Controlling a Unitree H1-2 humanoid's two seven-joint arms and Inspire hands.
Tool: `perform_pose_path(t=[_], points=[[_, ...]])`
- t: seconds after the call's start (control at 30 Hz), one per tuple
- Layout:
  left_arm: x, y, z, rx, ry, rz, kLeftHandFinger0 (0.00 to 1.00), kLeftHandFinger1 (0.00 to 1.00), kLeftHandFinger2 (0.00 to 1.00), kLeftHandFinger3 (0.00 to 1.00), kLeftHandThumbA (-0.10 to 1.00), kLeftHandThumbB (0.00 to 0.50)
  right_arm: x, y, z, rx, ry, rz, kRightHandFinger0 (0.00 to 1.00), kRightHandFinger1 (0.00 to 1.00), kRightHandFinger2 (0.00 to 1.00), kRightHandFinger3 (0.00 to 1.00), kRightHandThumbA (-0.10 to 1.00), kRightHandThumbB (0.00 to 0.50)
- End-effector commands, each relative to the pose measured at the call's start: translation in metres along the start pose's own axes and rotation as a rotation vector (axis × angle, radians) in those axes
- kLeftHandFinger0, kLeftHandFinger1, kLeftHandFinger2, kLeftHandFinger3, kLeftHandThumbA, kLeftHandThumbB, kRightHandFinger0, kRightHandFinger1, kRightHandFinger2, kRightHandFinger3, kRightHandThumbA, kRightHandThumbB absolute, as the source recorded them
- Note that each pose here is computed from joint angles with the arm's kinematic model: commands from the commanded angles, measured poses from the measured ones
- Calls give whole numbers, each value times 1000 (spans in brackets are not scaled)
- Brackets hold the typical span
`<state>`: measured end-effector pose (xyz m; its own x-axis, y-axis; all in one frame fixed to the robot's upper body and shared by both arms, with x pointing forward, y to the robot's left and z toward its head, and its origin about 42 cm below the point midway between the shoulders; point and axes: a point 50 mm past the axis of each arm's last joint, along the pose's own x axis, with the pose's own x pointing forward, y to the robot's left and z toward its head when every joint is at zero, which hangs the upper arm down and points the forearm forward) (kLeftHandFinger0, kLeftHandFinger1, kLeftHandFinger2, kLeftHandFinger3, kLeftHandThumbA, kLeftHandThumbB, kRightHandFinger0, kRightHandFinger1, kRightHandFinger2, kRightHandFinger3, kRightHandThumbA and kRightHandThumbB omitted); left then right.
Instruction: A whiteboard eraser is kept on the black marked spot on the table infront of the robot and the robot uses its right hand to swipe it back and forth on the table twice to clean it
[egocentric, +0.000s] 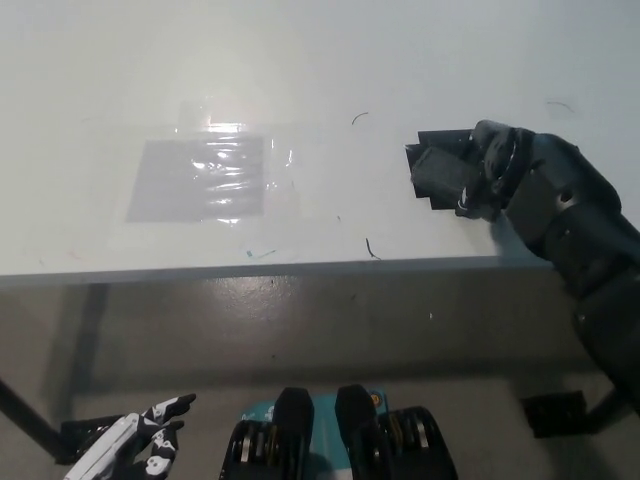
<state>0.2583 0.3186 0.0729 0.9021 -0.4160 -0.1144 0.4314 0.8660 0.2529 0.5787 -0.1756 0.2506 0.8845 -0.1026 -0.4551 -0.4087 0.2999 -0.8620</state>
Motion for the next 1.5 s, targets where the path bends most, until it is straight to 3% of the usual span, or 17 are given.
perform_pose_path(t=[0.0, 0.07, 0.2, 0.33, 0.53, 0.63, 0.7, 0.73, 0.77, 0.83, 0.87, 0.97, 1.03, 1.13, 1.27, 1.37, 1.47], points=[[2, 11, 11, 56, -47, -7, 1000, 1000, 1000, 1000, 851, 500, -8, -29, 16, 51, -122, -388, 0, 1, 83, 670, 46, 186], [2, 12, 12, 61, -54, -9, 1000, 1000, 1000, 1000, 849, 500, -9, -29, 19, 51, -127, -388, 0, 0, 84, 777, 55, 190], [4, 13, 13, 72, -65, -13, 1000, 1000, 1000, 1000, 842, 496, -9, -27, 24, 62, -145, -380, 0, 0, 70, 593, 36, 199], [7, 16, 15, 87, -76, -5, 1000, 1000, 1000, 1000, 829, 475, -11, -26, 31, 64, -156, -374, 0, 0, 52, 633, 67, 196], [4, 15, 13, 115, -74, -8, 1000, 1000, 1000, 1000, 833, 472, -10, 4, 43, 31, -169, -325, 20, 57, 183, 716, 117, 178], [4, 13, 12, 105, -68, -9, 1000, 1000, 1000, 1000, 826, 484, -10, 26, 51, 5, -183, -301, 0, 0, 8, 362, 138, 168], [4, 13, 13, 116, -64, -7, 1000, 1000, 1000, 1000, 836, 495, -13, 40, 61, 17, -202, -266, 0, 0, 2, 375, 138, 159], [4, 13, 14, 113, -69, -10, 1000, 1000, 1000, 1000, 833, 488, -15, 48, 70, 22, -217, -253, 54, 69, 83, 671, 110, 165], [5, 13, 14, 108, -75, -12, 1000, 1000, 1000, 1000, 826, 481, -17, 54, 77, 19, -229, -250, 38, 59, 95, 619, 119, 180], [5, 13, 14, 101, -75, -13, 1000, 1000, 1000, 1000, 820, 469, -28, 76, 104, 3, -267, -218, 121, 149, 245, 709, 172, 200], [6, 13, 14, 98, -74, -13, 1000, 1000, 1000, 1000, 825, 472, -32, 85, 114, -5, -290, -206, 22, 61, 182, 669, 178, 195], [5, 12, 14, 92, -67, -13, 1000, 1000, 1000, 1000, 840, 486, -42, 104, 135, -6, -342, -178, 0, 1, 90, 487, 160, 191], [6, 12, 15, 92, -66, -16, 1000, 1000, 1000, 1000, 836, 472, -54, 119, 157, -45, -368, -154, 77, 94, 188, 521, 191, 186], [7, 13, 16, 87, -58, -22, 1000, 1000, 1000, 1000, 839, 481, -69, 136, 180, -49, -404, -124, 147, 146, 257, 732, 143, 201], [8, 17, 19, 103, -62, -22, 1000, 1000, 1000, 1000, 849, 478, -73, 144, 185, -55, -424, -113, 98, 92, 202, 701, 199, 206], [7, 19, 21, 119, -57, -29, 1000, 1000, 1000, 1000, 851, 473, -67, 147, 174, -63, -403, -104, 203, 222, 362, 746, 146, 181], [8, 19, 22, 121, -61, -27, 1000, 1000, 1000, 1000, 846, 468, -59, 146, 159, -70, -366, -108, 130, 166, 330, 683, 162, 181]])
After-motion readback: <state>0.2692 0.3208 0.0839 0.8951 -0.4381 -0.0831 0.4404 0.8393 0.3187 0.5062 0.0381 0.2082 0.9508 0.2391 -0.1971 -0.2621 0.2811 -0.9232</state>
